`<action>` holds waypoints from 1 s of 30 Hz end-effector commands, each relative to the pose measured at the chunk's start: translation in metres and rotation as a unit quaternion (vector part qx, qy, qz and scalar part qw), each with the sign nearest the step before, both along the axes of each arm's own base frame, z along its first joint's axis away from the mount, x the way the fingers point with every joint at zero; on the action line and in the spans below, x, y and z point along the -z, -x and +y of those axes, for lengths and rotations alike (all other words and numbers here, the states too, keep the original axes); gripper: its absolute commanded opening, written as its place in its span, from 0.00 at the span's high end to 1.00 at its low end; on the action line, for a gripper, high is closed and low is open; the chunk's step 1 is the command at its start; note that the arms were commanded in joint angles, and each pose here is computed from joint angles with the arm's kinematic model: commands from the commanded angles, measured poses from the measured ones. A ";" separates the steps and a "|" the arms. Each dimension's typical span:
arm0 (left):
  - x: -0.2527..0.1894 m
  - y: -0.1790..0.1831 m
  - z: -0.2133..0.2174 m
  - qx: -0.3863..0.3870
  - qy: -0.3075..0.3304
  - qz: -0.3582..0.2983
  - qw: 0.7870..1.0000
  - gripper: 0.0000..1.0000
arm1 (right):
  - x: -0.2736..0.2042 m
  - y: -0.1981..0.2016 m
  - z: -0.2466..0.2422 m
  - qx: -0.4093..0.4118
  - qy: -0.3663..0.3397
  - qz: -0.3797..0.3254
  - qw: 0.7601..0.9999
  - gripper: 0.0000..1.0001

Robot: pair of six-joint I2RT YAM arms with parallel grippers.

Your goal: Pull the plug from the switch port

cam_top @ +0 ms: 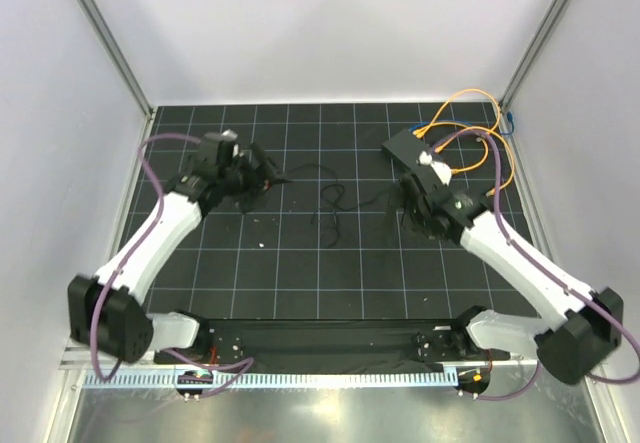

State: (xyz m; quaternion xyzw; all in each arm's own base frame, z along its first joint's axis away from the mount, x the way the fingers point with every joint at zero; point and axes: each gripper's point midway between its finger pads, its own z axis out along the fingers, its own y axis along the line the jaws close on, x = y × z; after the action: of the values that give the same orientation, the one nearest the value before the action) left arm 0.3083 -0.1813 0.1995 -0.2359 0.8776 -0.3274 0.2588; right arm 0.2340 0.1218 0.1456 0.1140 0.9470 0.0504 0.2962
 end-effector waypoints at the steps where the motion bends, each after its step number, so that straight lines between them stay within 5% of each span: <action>1: -0.025 -0.017 -0.036 0.079 -0.025 -0.031 0.996 0.12 | -0.023 -0.021 0.001 -0.054 0.031 0.023 0.998 0.00; 5: -0.036 -0.035 -0.072 0.154 -0.057 -0.045 0.985 0.12 | -0.026 -0.055 -0.028 -0.014 0.061 0.051 0.997 0.00; 19: -0.006 -0.048 -0.140 0.290 -0.156 -0.092 0.940 0.21 | -0.007 -0.198 -0.064 0.132 -0.072 0.030 0.988 0.04; 25: 0.010 -0.079 -0.185 0.323 -0.250 -0.170 0.897 0.21 | 0.020 -0.227 -0.083 0.155 -0.076 0.061 0.983 0.06; 30: 0.020 -0.094 -0.223 0.346 -0.233 -0.186 0.890 0.22 | 0.032 -0.238 -0.093 0.183 -0.091 0.060 0.977 0.12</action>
State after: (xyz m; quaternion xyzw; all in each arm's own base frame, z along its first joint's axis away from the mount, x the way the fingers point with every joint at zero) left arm 0.3846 -0.3910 0.1657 0.1906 0.9104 -0.2149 0.2978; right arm 0.4546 0.0300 0.0958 0.2964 0.9318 0.0530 0.2026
